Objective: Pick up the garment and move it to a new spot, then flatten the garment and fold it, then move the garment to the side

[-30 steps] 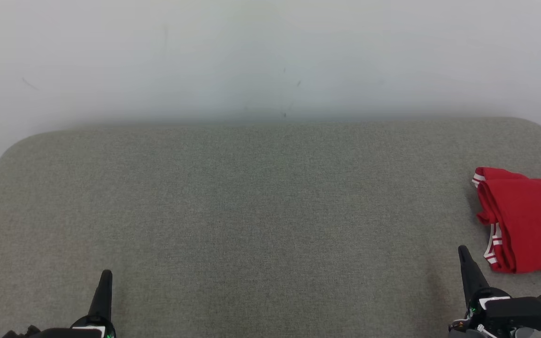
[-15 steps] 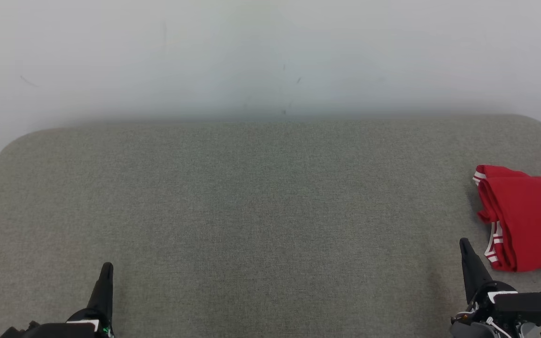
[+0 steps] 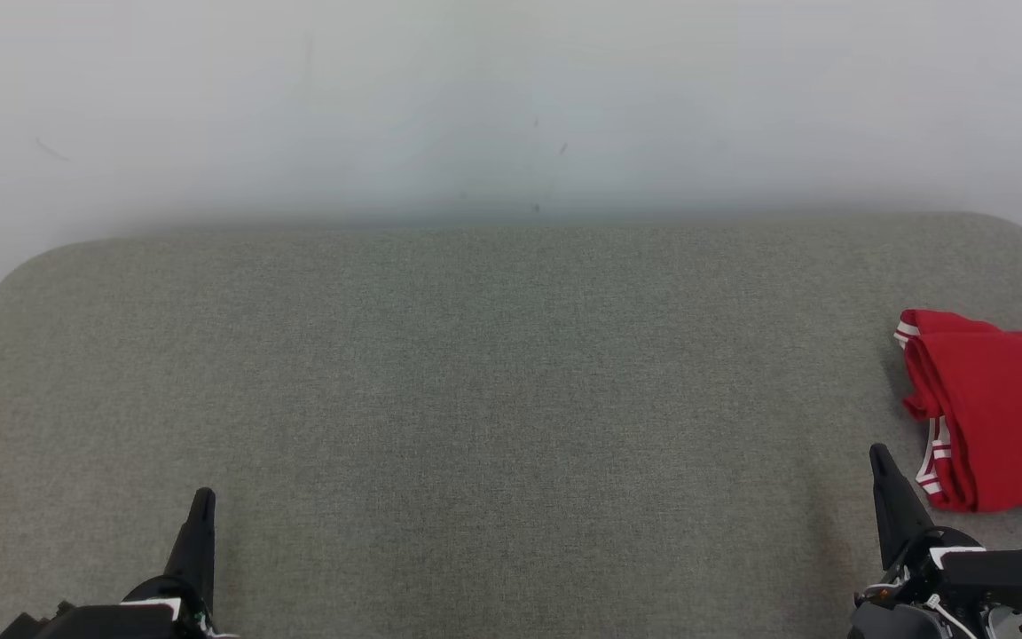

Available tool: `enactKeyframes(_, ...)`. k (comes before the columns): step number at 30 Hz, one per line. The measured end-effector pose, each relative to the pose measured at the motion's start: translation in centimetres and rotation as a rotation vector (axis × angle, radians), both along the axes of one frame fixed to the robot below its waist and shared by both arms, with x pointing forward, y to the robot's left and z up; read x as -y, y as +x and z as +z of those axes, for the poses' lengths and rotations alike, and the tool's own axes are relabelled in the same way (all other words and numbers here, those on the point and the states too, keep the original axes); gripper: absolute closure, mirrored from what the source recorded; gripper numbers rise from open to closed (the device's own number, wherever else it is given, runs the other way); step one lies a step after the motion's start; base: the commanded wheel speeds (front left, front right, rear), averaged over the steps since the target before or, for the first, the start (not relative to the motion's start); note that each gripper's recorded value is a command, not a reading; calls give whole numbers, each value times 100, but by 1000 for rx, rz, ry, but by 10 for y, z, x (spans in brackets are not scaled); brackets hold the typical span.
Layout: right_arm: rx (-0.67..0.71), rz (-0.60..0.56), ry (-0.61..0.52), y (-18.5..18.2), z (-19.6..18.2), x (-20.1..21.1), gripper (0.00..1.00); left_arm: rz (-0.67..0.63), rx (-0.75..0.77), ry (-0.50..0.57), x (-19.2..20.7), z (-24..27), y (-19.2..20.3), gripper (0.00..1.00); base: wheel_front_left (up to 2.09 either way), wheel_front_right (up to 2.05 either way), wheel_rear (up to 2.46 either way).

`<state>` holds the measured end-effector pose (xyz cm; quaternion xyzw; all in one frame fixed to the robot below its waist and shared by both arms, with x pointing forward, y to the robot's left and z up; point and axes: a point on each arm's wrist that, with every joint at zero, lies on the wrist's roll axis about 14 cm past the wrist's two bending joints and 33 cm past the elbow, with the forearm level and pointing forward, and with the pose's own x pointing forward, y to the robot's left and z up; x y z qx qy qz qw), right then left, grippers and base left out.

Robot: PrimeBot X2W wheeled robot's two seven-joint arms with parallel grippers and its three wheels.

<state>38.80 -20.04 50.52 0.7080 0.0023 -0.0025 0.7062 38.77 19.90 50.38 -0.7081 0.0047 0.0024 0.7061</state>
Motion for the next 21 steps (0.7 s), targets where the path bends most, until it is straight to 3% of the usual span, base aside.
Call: enactKeyframes(21, 0, 0, 0, 0, 0, 0, 100, 0, 1, 0, 0, 0, 0, 100, 0, 0, 0)
